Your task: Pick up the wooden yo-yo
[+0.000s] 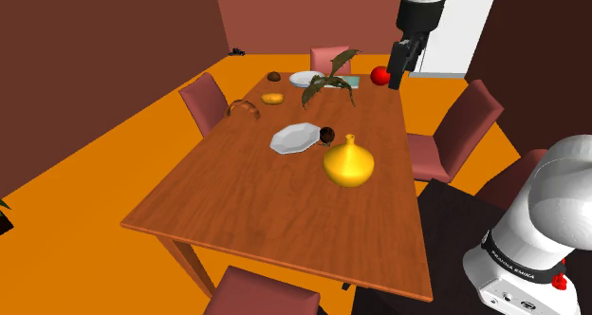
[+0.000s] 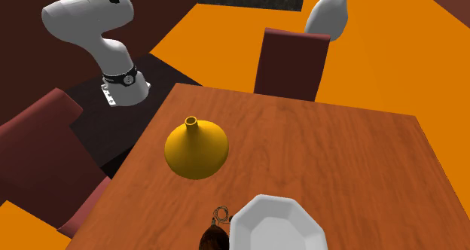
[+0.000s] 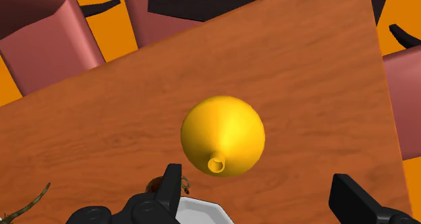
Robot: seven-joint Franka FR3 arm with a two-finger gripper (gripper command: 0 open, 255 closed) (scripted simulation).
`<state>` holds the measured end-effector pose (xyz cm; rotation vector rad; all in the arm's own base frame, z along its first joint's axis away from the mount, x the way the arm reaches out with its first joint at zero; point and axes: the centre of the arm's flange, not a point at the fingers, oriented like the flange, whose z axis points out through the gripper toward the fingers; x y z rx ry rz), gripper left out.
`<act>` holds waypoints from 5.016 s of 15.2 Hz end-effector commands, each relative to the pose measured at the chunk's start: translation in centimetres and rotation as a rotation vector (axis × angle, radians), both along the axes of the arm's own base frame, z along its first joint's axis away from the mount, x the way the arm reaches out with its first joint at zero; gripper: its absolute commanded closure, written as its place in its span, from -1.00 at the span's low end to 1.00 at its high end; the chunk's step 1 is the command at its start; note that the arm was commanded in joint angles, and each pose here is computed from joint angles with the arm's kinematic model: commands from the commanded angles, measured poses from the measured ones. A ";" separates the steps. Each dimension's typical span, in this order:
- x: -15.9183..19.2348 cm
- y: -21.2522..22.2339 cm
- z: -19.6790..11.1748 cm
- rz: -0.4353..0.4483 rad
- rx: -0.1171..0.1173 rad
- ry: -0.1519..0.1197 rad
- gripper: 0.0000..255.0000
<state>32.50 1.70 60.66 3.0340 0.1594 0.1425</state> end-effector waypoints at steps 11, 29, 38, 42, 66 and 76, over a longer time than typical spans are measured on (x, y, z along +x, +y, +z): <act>8.0 -7.8 -8.3 -0.040 0.141 -0.035 -1.00; 22.5 -19.5 -25.1 -0.112 0.396 -0.099 -1.00; 29.8 -24.1 -34.1 -0.148 0.523 -0.131 -1.00; 31.4 -24.9 -37.1 -0.155 0.550 -0.138 -1.00; 31.4 -24.9 -36.4 -0.155 0.550 -0.138 1.00; 31.4 -24.9 -32.1 -0.155 0.550 -0.138 1.00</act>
